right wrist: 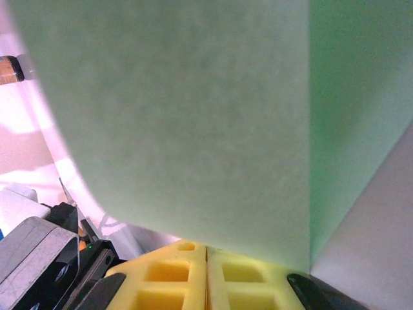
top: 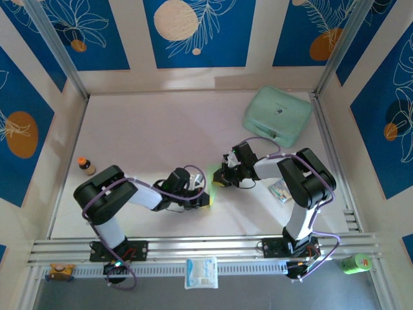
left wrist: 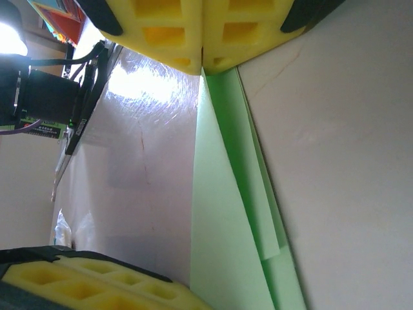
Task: Fold a paper plane with a square sheet of paper (pick it up from the middle)
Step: Fold the wing for the fifth time at the center of the table.
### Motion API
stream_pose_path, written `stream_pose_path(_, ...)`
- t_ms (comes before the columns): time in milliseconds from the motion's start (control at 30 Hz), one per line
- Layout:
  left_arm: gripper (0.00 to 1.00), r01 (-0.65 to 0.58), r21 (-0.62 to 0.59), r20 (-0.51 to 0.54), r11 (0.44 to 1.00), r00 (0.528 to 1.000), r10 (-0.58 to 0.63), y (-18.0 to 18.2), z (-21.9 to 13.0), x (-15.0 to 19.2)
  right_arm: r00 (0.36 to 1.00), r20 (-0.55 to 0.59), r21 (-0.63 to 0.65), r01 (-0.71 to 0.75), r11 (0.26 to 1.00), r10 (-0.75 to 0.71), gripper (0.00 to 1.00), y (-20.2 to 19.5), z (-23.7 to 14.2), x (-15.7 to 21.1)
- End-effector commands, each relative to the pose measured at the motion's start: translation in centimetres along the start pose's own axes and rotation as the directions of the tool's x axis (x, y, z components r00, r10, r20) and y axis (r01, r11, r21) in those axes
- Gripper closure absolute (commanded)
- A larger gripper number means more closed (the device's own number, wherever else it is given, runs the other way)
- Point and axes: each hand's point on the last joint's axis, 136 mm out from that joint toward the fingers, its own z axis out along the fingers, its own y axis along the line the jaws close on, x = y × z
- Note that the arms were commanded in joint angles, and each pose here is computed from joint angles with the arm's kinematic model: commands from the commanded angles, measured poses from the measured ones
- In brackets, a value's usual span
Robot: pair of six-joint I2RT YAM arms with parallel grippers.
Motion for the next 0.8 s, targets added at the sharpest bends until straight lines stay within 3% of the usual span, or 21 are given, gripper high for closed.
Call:
stream_pose_path(0, 0.94, 0.065, -0.089, -0.189, 0.994, 0.979, -0.081, 2.8, -0.1, 5.2, 0.997, 0.002, 0.157, -0.077, 0.985, 0.078, 0.91, -4.2, 0.5, 0.8)
stream_pose_path(67, 0.90, 0.058, -0.105, -0.199, 0.993, 0.977, -0.078, 3.0, -0.2, 5.4, 0.997, 0.004, 0.159, -0.075, 0.984, 0.075, 0.91, -4.2, 0.5, 0.7)
stream_pose_path(167, 1.00, 0.043, -0.112, -0.203, 0.993, 0.977, -0.065, 3.0, -0.4, 5.6, 0.997, 0.004, 0.160, -0.076, 0.984, 0.076, 0.91, -4.2, 0.4, 0.7)
stream_pose_path(367, 1.00, 0.016, -0.129, -0.249, 0.992, 0.967, -0.048, 2.8, -0.5, 6.3, 0.997, 0.005, 0.166, -0.077, 0.983, 0.077, 0.91, -4.2, 0.5, 0.7)
stream_pose_path(433, 0.94, 0.014, -0.134, -0.262, 0.991, 0.964, -0.049, 3.0, -0.5, 6.6, 0.997, 0.007, 0.168, -0.077, 0.983, 0.077, 0.91, -4.3, 0.5, 0.7)
stream_pose_path(567, 1.00, 0.010, -0.148, -0.271, 0.989, 0.961, -0.051, 3.2, -0.5, 6.9, 0.997, 0.006, 0.172, -0.078, 0.982, 0.078, 0.91, -4.3, 0.5, 0.7)
stream_pose_path(767, 1.00, 0.011, -0.182, -0.281, 0.983, 0.958, -0.062, 3.8, -0.7, 7.3, 0.997, 0.009, 0.174, -0.078, 0.982, 0.078, 0.91, -4.3, 0.4, 0.7)
